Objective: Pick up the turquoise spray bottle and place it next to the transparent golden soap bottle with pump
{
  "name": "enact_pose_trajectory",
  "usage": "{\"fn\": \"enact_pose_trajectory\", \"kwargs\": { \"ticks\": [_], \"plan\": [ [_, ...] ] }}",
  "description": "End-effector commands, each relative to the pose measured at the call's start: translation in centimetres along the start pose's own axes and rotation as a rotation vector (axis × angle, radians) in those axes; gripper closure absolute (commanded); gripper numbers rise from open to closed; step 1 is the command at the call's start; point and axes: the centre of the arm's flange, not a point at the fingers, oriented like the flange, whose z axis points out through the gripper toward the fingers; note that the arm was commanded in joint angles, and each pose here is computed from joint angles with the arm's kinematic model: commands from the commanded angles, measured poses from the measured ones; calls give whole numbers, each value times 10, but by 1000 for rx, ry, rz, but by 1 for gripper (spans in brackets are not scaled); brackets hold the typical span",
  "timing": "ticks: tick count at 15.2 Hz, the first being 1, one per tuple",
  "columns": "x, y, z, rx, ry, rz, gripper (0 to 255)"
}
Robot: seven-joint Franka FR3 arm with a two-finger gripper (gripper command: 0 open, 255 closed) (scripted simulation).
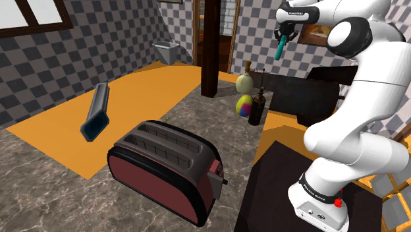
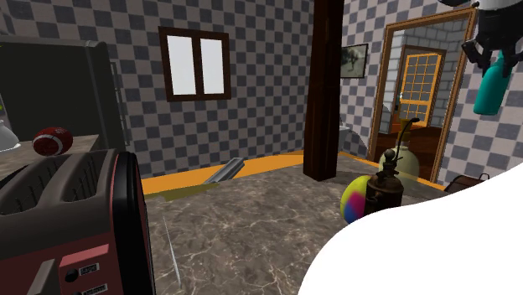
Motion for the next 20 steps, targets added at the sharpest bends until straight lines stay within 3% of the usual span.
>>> {"fn": "enact_pose_trajectory", "kwargs": {
  "ticks": [1, 20],
  "plan": [
    [-6, -1, 10, 1, 1, 0, 255],
    [-55, 0, 97, 1, 1, 0, 255]
  ]
}}
